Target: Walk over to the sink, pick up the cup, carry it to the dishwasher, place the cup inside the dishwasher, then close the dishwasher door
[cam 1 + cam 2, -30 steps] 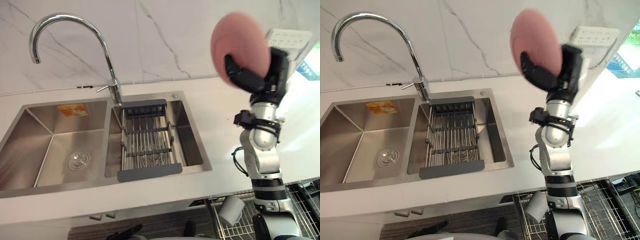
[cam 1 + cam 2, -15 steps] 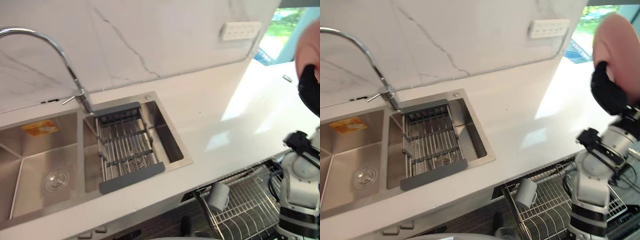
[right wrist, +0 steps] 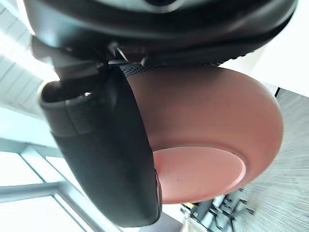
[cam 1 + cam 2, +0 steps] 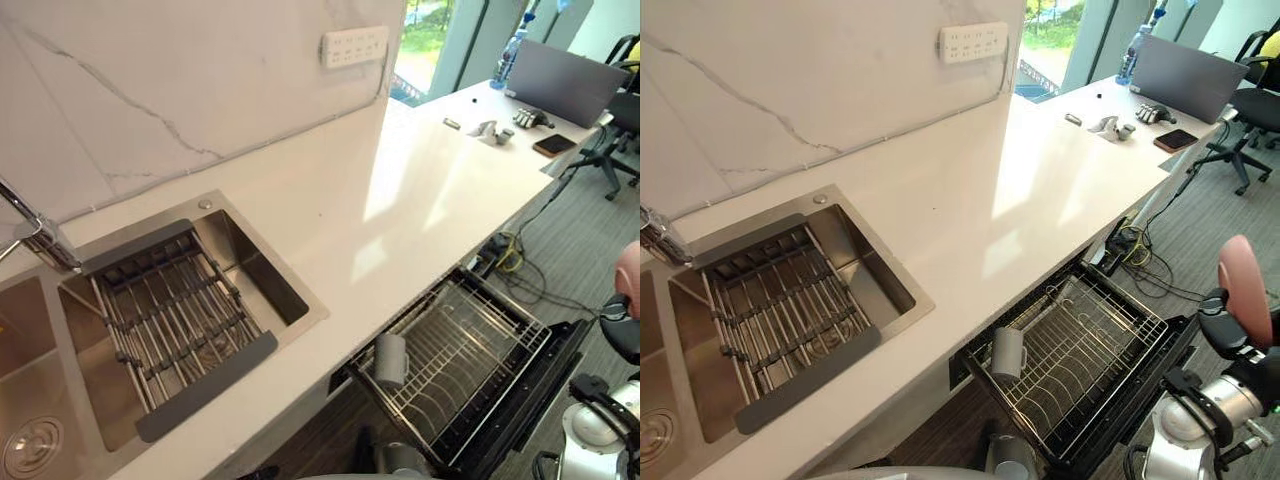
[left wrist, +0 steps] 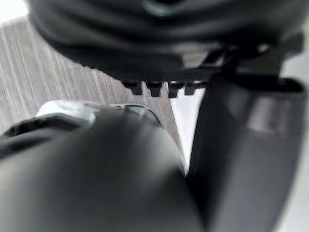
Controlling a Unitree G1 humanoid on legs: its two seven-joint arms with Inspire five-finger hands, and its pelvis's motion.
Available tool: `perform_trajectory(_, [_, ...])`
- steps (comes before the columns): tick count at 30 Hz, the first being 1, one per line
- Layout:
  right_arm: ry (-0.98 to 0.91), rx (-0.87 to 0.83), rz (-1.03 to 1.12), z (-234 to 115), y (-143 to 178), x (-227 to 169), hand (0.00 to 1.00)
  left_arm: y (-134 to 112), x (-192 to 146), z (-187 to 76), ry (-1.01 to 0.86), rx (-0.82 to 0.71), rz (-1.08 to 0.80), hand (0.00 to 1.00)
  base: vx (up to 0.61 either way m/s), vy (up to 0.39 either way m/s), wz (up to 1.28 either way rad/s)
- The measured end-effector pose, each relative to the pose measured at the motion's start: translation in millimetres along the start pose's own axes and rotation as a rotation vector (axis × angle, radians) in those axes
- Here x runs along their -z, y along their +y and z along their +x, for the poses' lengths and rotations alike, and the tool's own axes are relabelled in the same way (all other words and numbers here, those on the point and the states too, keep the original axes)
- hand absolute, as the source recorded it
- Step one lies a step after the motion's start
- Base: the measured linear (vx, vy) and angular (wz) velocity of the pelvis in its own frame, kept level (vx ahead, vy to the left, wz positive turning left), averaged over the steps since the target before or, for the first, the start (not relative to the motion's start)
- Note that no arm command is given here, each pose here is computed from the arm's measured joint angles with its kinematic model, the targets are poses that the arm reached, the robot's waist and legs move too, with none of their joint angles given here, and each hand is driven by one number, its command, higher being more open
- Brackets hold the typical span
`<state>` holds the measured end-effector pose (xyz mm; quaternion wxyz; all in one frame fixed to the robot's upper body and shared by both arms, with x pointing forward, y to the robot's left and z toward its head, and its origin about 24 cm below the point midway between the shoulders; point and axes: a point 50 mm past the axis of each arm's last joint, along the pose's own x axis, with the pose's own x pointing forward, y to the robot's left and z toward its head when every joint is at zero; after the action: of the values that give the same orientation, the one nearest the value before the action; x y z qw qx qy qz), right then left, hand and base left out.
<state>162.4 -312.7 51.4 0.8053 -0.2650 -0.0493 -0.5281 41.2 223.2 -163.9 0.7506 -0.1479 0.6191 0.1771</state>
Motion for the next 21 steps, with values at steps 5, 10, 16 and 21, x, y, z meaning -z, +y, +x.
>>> perform_trajectory(5, [0.103,-0.193,-0.189,-39,28,45,0.0,-9,-4,2,-0.03,0.006,-0.054,1.0,-0.03,-0.065,-0.01])
perform_trajectory(10, [0.091,-0.309,-0.2,-55,43,45,0.0,-13,-2,2,-0.053,0.006,-0.079,1.0,-0.05,0.003,0.24])
perform_trajectory(16, [0.052,-0.396,-0.232,-58,51,44,0.0,-20,-6,1,-0.083,0.029,-0.074,1.0,-0.02,0.084,0.36])
perform_trajectory(21, [0.041,-0.441,-0.304,-47,65,47,0.0,-27,-3,2,-0.071,0.064,-0.11,1.0,-0.04,0.104,0.43])
